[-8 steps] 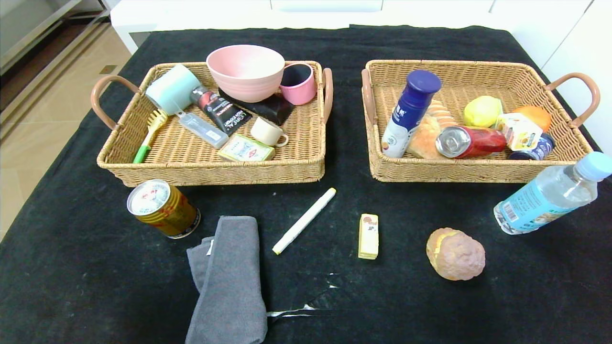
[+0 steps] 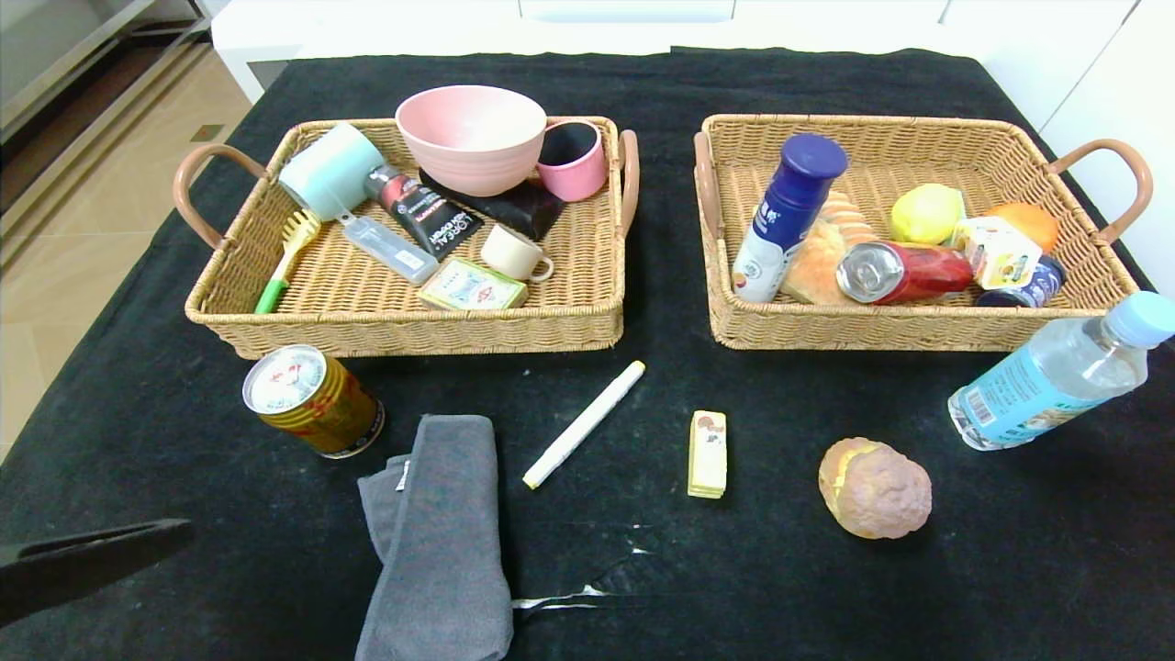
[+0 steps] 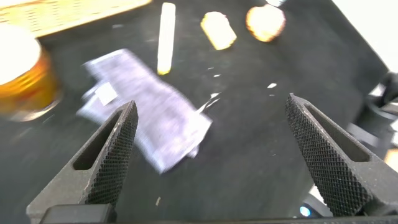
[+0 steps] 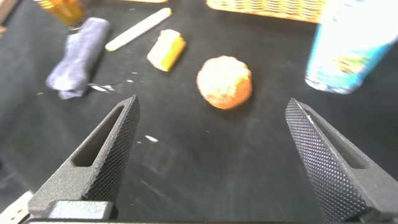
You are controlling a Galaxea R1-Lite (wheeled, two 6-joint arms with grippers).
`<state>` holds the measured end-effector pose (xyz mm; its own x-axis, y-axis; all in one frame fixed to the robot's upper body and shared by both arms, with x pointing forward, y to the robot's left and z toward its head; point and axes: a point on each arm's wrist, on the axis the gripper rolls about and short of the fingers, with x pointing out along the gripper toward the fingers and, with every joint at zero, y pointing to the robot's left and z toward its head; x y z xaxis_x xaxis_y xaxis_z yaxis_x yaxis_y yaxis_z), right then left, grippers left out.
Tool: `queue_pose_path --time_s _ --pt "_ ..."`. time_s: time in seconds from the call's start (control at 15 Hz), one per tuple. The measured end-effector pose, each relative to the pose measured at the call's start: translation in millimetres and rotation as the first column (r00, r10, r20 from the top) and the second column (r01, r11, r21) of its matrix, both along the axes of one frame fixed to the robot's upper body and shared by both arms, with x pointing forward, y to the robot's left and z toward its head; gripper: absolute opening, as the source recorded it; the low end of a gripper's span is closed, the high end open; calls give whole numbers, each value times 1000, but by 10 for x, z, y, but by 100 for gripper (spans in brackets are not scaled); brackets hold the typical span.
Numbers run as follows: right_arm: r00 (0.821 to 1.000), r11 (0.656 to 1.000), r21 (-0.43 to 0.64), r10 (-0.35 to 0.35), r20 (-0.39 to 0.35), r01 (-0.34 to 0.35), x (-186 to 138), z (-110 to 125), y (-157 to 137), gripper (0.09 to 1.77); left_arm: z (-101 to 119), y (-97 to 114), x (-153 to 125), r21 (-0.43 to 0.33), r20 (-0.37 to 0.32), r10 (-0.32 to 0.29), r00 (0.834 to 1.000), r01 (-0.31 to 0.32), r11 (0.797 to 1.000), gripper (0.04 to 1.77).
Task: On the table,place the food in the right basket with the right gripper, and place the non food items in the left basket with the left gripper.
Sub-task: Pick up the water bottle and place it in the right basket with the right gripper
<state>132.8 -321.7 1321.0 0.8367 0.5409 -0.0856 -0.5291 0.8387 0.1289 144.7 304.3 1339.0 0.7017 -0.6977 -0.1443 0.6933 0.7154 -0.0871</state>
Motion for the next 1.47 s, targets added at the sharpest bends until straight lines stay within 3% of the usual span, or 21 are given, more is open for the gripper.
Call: queue_pose_path --time_s 0.27,0.67,1.13,1.27,1.47 --pt "999 999 -8 44 -6 -44 225 99 102 171 109 -319 424 24 -8 -56 998 56 998 172" --pt "998 998 -34 55 -43 -57 466 85 278 171 88 -717 675 63 -27 -110 994 112 992 172" --pt "996 997 -43 61 -66 -64 500 57 295 171 -15 -837 837 104 -53 -47 997 53 993 172" --pt "997 998 -53 17 -73 -20 497 46 280 171 -17 -848 831 105 -54 -52 997 58 993 172" --pt "988 989 -92 -127 -90 119 479 20 235 171 -15 -849 817 106 -51 -47 998 52 993 172"
